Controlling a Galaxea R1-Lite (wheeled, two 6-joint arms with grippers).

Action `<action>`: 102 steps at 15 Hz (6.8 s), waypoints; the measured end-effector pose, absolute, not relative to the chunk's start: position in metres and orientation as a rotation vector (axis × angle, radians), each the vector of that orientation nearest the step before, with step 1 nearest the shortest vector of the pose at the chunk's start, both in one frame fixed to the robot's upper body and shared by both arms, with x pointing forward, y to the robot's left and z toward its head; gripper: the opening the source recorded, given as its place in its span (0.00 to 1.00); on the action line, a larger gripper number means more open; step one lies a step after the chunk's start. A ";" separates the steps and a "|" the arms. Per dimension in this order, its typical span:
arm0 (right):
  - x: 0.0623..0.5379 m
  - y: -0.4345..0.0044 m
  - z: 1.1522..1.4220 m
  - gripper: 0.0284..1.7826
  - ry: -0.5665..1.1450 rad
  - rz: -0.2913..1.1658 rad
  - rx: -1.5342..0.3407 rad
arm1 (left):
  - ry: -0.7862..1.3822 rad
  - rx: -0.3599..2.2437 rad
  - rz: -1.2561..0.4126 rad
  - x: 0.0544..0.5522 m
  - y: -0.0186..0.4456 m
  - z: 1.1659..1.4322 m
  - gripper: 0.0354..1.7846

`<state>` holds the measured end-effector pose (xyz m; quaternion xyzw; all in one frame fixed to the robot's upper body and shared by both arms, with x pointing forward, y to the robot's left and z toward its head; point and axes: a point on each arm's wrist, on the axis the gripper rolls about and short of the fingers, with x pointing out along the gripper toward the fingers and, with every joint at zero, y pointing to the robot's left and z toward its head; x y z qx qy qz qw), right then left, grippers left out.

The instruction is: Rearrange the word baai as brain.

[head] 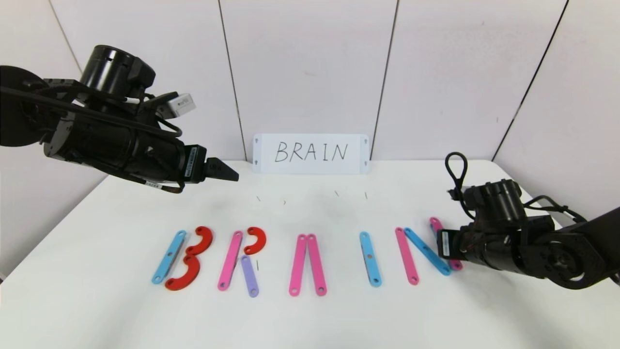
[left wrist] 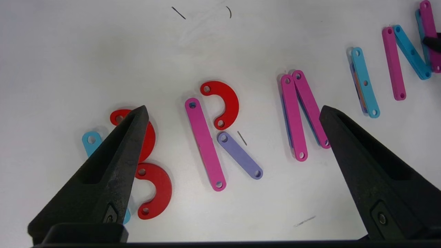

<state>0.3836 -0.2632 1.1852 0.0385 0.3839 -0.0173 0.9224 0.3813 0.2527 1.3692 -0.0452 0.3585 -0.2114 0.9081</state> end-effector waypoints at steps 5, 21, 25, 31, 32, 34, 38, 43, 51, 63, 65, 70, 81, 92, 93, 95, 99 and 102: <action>0.381 -0.265 1.188 0.68 0.782 -0.039 0.082 | 0.740 -0.093 -0.436 0.381 0.253 1.369 0.97; 0.382 -0.256 1.196 0.98 0.785 0.098 0.188 | 0.740 -0.093 -0.436 0.381 0.253 1.369 0.97; 0.382 -0.253 1.196 0.98 0.796 0.120 0.222 | 0.738 -0.094 -0.437 0.381 0.253 1.370 0.97; 0.378 -0.252 1.199 0.98 0.793 0.120 0.212 | 0.738 -0.093 -0.437 0.381 0.253 1.370 0.97; 0.377 -0.252 1.199 0.98 0.790 0.118 0.204 | 0.738 -0.093 -0.437 0.381 0.253 1.370 0.97; 0.375 -0.254 1.204 0.98 0.775 0.118 0.196 | 0.737 -0.094 -0.437 0.380 0.253 1.370 0.97; 0.370 -0.257 1.222 0.98 0.709 0.146 0.141 | 0.731 -0.094 -0.437 0.378 0.254 1.372 0.97; 0.361 -0.272 1.257 0.98 0.581 0.186 0.037 | 0.720 -0.092 -0.437 0.374 0.255 1.375 0.97; 0.303 -0.309 1.305 0.98 0.566 0.225 0.083 | 0.721 -0.075 -0.432 0.329 0.266 1.373 0.97; 0.166 -0.327 1.333 0.98 0.401 0.179 0.076 | 0.516 -0.039 -0.438 0.165 0.310 1.371 0.97; 0.137 -0.331 1.328 0.98 0.364 0.121 0.066 | 0.469 -0.032 -0.438 0.129 0.319 1.365 0.97; 0.072 -0.339 1.313 0.98 0.232 0.054 0.062 | 0.337 -0.011 -0.334 0.064 0.339 1.340 0.97; 0.031 -0.340 1.299 0.98 0.015 -0.151 0.017 | 0.135 -0.035 0.001 0.012 0.337 1.319 0.97; 0.062 -0.339 1.215 0.98 -0.205 -0.110 -0.158 | -0.102 0.058 0.042 0.049 0.335 1.229 0.97; 0.065 -0.339 1.208 0.98 -0.192 -0.111 -0.157 | -0.107 0.087 0.044 0.057 0.335 1.217 0.97; 0.067 -0.339 1.200 0.98 -0.149 -0.103 -0.147 | -0.136 0.121 0.041 0.065 0.335 1.203 0.97; 0.068 -0.338 1.195 0.98 -0.124 -0.061 -0.111 | -0.059 0.110 -0.014 0.069 0.333 1.189 0.97; 0.069 -0.337 1.184 0.98 -0.016 -0.004 -0.043 | 0.002 0.094 -0.021 0.069 0.333 1.182 0.97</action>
